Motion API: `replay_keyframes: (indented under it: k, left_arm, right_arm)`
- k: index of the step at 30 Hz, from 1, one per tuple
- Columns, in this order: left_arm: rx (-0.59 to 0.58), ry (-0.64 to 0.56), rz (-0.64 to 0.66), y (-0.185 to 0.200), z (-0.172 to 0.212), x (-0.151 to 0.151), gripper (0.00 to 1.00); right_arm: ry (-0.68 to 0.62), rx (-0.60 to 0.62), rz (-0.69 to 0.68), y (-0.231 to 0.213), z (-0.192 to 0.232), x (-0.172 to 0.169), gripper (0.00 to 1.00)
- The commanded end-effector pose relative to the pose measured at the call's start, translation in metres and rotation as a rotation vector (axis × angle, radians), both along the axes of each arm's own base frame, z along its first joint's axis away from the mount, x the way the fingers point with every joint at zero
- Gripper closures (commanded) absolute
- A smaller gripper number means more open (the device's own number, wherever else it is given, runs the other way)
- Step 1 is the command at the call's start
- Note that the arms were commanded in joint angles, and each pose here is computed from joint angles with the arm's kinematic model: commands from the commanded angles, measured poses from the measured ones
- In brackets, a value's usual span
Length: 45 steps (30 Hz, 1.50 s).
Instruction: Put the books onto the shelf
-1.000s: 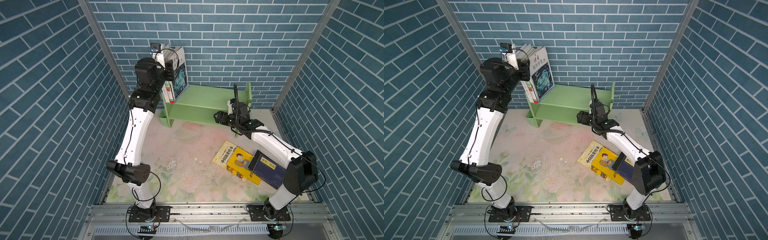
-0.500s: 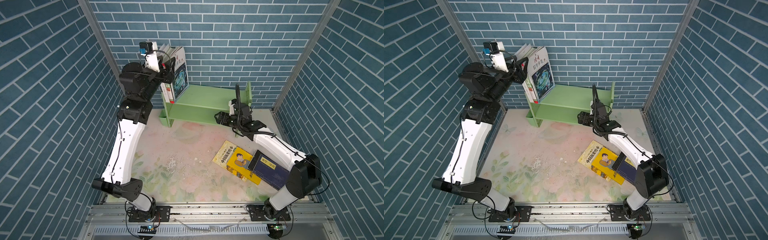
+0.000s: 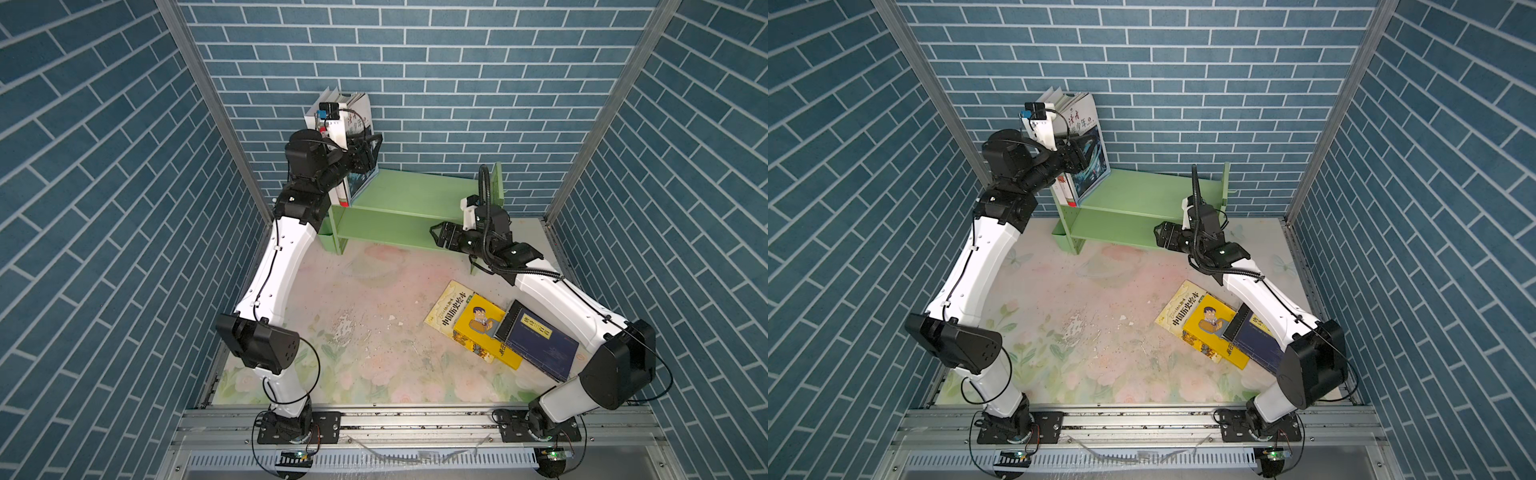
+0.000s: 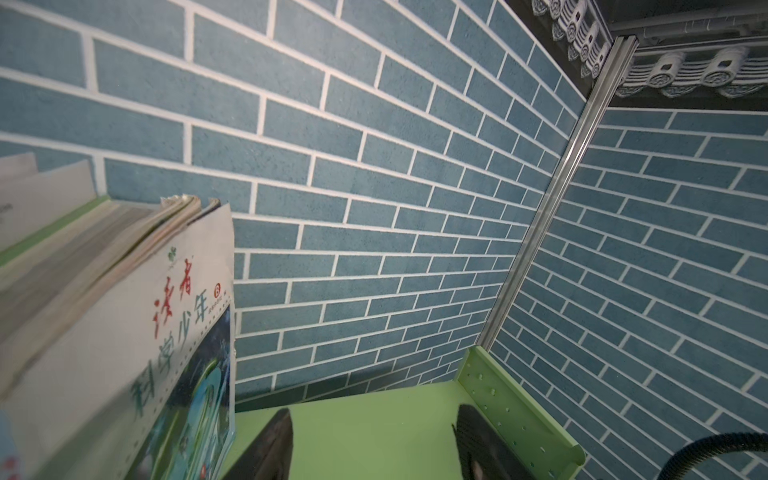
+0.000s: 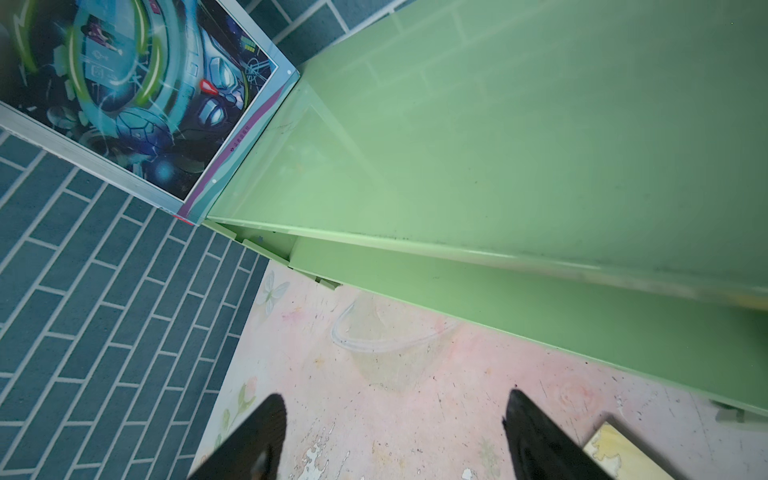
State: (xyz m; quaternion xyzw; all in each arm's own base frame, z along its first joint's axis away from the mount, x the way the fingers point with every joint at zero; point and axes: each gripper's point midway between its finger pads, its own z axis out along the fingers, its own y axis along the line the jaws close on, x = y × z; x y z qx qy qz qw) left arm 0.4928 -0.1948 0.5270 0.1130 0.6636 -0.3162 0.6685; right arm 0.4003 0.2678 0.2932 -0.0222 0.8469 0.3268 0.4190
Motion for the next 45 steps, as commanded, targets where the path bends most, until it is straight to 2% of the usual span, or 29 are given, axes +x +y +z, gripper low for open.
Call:
replay_keyframes:
  k: [1,14,23,29,36,45]
  left_arm:
    - [-0.021,-0.034,-0.007,-0.009,0.006,0.008,0.35]
    - [-0.009,-0.009,0.195,0.012,-0.020,0.054,0.32]
    - [0.000,0.012,0.298,0.027,-0.025,0.066,0.31]
    - [-0.005,0.004,0.276,0.023,-0.021,0.065,0.31]
    - [-0.015,-0.067,0.106,-0.001,0.002,0.041,0.29]
    - [0.024,-0.135,-0.074,-0.032,0.039,-0.033,0.23]
  right_arm:
    - [0.002,-0.023,0.030,0.000,0.000,-0.009,0.17]
    - [-0.002,-0.041,0.042,-0.003,0.003,-0.015,0.17]
    - [-0.007,-0.044,0.065,-0.003,0.006,-0.021,0.16]
    - [-0.018,-0.045,0.089,-0.005,0.013,-0.030,0.16]
    - [-0.029,-0.035,0.126,-0.003,0.020,-0.040,0.16]
    - [0.023,-0.094,0.128,-0.016,0.004,-0.070,0.16]
